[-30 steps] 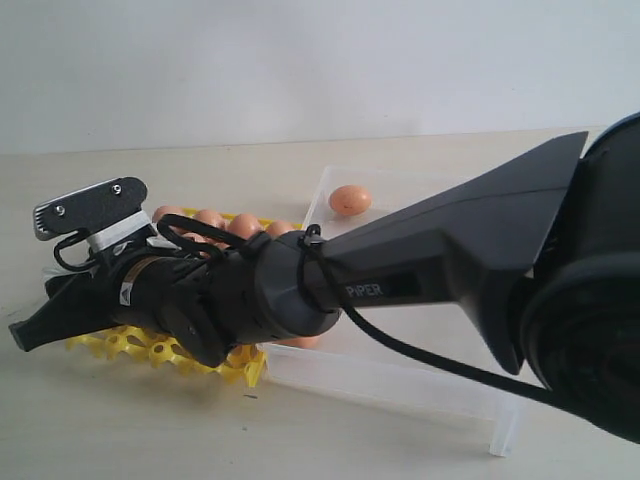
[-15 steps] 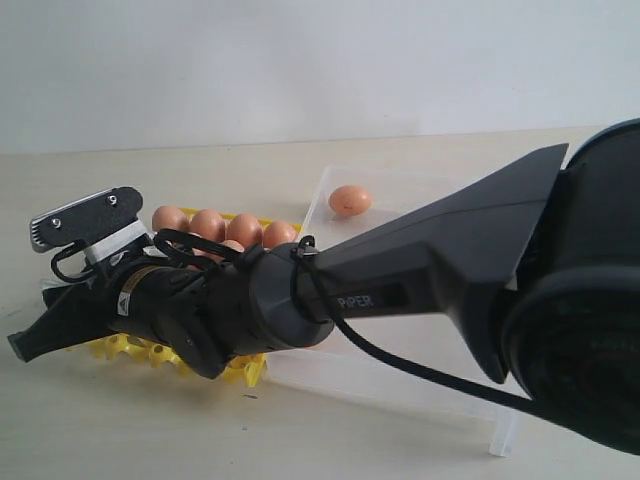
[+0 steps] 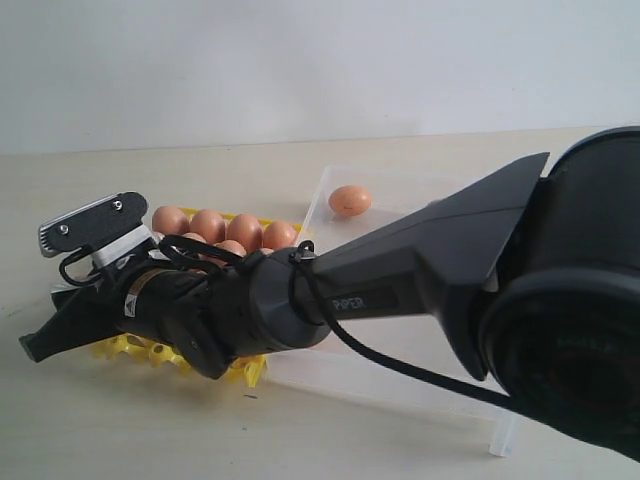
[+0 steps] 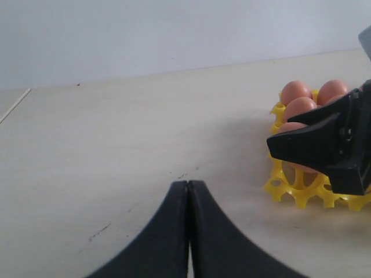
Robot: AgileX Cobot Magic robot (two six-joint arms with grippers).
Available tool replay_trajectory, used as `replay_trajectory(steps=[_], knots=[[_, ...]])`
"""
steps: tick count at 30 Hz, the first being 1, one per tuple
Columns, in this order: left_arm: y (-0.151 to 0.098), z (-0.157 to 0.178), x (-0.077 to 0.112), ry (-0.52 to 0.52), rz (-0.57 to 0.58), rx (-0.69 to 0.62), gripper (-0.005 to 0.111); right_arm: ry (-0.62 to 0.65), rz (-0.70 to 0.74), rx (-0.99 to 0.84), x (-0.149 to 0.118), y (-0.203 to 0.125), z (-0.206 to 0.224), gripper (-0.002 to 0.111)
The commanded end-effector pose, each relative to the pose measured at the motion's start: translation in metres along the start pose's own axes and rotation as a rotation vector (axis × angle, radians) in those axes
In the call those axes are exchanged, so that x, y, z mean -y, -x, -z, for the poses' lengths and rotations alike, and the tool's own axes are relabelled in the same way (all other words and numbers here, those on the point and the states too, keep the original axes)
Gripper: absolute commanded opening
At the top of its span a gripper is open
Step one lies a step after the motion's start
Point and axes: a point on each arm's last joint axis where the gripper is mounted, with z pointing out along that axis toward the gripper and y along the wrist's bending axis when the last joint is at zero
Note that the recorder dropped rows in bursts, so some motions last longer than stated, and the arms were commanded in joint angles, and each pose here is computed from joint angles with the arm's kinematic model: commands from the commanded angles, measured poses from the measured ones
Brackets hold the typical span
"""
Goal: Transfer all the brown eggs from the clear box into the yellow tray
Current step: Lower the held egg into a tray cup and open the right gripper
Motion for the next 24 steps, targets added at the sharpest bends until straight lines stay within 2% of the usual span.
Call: replay_trajectory(steps=[1, 7, 15, 17, 22, 24], knots=[[0.0027, 0.0008, 0.0, -0.001, 0.011, 0.023, 0.0, 0.002, 0.032, 0.014, 0.0011, 0.0061, -0.0058, 0.0], [0.0027, 0.0008, 0.0, -0.001, 0.011, 0.023, 0.0, 0.003, 0.041, 0.0, 0.0006, 0.0075, -0.0062, 0.008], [0.0027, 0.0008, 0.0, -0.001, 0.011, 0.023, 0.0, 0.003, 0.041, -0.016, 0.0006, 0.006, -0.0062, 0.009], [0.0027, 0.0008, 0.0, -0.001, 0.011, 0.023, 0.0, 0.003, 0.058, -0.016, 0.0006, 0.006, -0.0062, 0.016], [0.0027, 0.0008, 0.0, -0.001, 0.011, 0.023, 0.0, 0.003, 0.068, -0.016, 0.0006, 0.006, -0.0062, 0.049], [0.0027, 0.0008, 0.0, -0.001, 0.011, 0.023, 0.0, 0.003, 0.068, -0.016, 0.0006, 0.006, -0.0062, 0.054]])
